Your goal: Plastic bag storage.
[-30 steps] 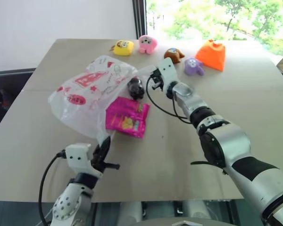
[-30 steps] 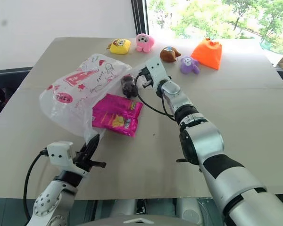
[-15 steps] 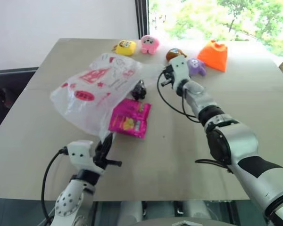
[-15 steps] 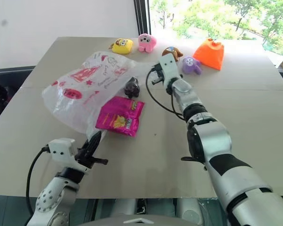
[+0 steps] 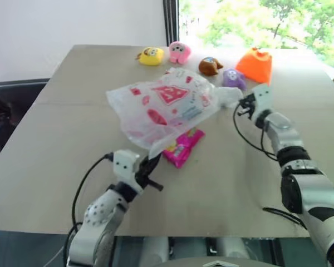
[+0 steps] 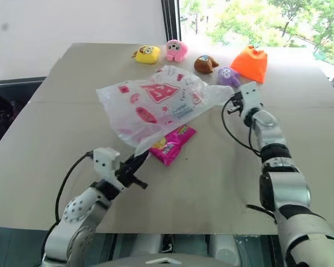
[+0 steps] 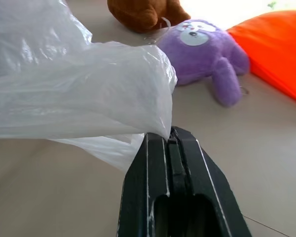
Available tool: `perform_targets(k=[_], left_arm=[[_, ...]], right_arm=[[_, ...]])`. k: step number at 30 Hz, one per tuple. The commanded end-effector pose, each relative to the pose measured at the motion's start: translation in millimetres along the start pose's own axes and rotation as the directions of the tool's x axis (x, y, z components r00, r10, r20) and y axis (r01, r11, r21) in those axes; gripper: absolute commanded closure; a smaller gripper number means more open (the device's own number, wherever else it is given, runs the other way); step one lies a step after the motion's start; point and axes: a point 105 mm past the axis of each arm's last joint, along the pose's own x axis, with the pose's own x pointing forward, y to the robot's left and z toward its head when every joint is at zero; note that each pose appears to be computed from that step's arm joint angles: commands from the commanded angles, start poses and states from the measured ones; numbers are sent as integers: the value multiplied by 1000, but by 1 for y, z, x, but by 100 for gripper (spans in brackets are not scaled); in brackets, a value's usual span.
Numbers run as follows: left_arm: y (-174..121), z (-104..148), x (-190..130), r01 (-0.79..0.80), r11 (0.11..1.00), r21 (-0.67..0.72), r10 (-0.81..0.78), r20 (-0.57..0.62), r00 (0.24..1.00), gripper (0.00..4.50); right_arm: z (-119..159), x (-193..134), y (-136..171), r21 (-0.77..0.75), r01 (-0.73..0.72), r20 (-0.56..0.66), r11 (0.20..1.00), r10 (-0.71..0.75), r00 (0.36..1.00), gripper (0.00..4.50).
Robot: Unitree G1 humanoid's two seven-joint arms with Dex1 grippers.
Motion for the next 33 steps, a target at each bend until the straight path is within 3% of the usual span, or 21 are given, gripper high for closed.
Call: perform_targets(k=[1, 9, 12, 22, 28, 33], left_arm=[[6, 34, 11, 5, 998, -65, 2, 118, 993, 450], [40, 160, 33, 64, 962, -266, 58, 428, 902, 450], [51, 186, 30, 86, 936, -340, 91, 472, 877, 450], [99, 224, 34, -53, 907, -418, 259, 456, 851, 450], [123, 243, 32, -144, 916, -375, 307, 422, 853, 450], [135, 251, 37, -190, 939, -286, 297, 399, 868, 450]], right_arm=[[41, -23, -23, 3, 3, 82, 1000, -3, 997, 446], [109, -74, -46, 2, -98, 148, 995, 97, 984, 446], [135, -82, -61, 36, -69, 227, 997, 59, 972, 446], [214, -112, -89, 214, -141, 524, 967, 8, 852, 446], [247, -130, -104, 317, -228, 666, 921, -45, 745, 446], [256, -136, -111, 372, -279, 726, 885, -90, 682, 446]])
